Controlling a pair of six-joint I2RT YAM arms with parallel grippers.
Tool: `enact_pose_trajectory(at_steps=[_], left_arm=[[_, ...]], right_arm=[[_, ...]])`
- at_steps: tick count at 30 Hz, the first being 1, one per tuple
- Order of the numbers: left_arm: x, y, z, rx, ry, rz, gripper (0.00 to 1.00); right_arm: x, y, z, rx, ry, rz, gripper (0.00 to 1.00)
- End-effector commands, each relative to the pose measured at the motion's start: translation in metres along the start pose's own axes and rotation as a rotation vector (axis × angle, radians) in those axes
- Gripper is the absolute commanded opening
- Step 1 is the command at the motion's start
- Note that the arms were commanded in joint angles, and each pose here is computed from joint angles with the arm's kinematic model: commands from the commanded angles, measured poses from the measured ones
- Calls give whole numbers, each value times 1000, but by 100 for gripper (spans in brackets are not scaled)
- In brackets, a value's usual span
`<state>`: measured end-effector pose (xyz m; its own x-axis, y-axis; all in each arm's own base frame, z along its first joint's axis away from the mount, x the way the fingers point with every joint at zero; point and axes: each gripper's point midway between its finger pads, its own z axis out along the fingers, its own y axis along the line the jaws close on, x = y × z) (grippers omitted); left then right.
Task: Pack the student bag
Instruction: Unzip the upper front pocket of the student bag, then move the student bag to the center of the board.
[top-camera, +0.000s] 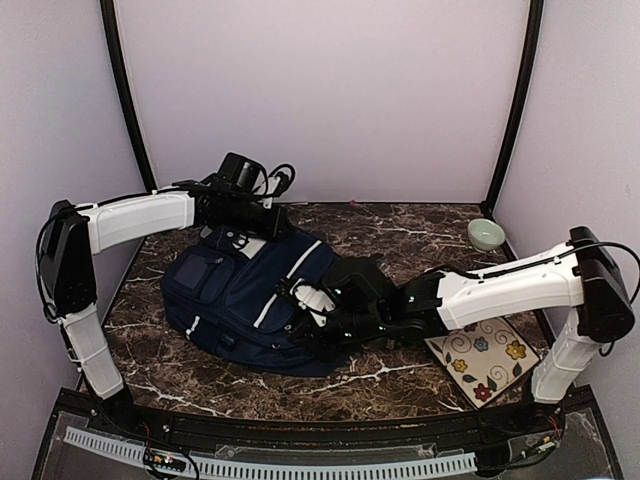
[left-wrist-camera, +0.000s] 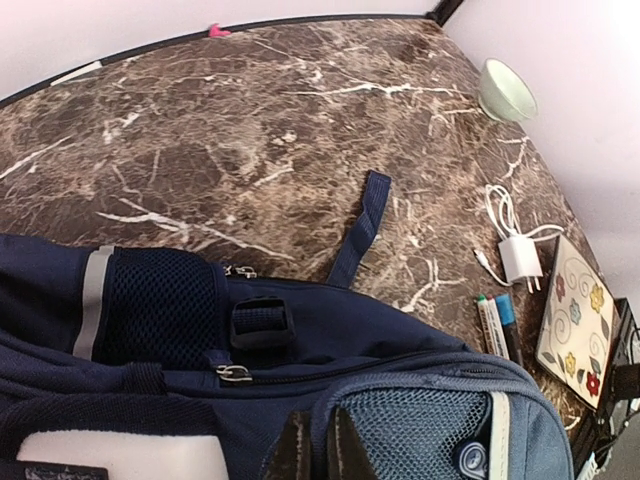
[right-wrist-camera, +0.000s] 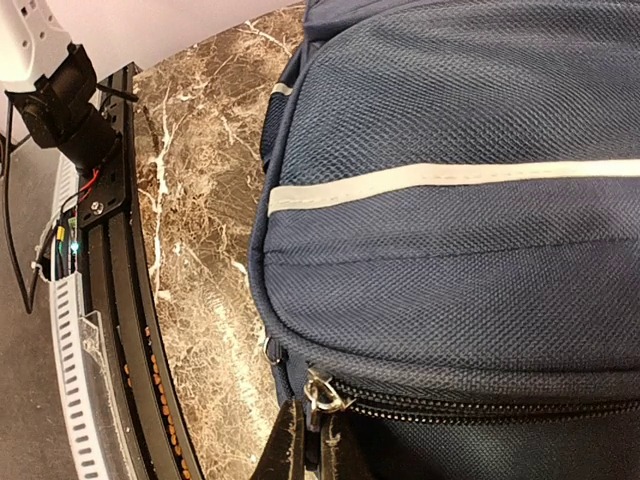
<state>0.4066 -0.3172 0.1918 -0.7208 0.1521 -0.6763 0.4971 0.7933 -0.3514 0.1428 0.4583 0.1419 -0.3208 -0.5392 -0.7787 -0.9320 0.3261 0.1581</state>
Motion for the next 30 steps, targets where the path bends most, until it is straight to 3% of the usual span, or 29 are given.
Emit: enact_pose_trajectory(at_steps=[1, 4, 5, 9, 12, 14, 18, 23, 26, 30], left_arm=[[-79, 10, -55, -80, -313, -17, 0], [-70, 13, -60, -100, -285, -9, 1], [-67, 13, -61, -106, -273, -5, 8], [-60, 16, -82, -157, -245, 33, 58], [-51, 32, -111, -226, -220, 36, 80], [-41, 60, -131, -254, -196, -50, 87], [1, 144, -162, -377, -205, -291, 87], [78, 210, -172, -530, -220, -544, 80], [121, 227, -173, -608, -222, -645, 77], [155, 218, -154, -522, -210, -693, 68]], right_arm=[[-11, 4, -7, -89, -41, 95, 0], [-5, -51, -21, 33, -64, 219, 0], [0, -69, -25, 72, -62, 248, 0], [-8, -119, -53, 170, -110, 303, 0], [-16, -141, -65, 211, -131, 300, 0], [-28, -148, -69, 224, -143, 274, 0], [-35, -154, -67, 232, -121, 244, 0], [-30, -153, -65, 219, -104, 245, 0], [-21, -153, -64, 224, -90, 250, 0], [-18, -158, -65, 233, -87, 258, 0]])
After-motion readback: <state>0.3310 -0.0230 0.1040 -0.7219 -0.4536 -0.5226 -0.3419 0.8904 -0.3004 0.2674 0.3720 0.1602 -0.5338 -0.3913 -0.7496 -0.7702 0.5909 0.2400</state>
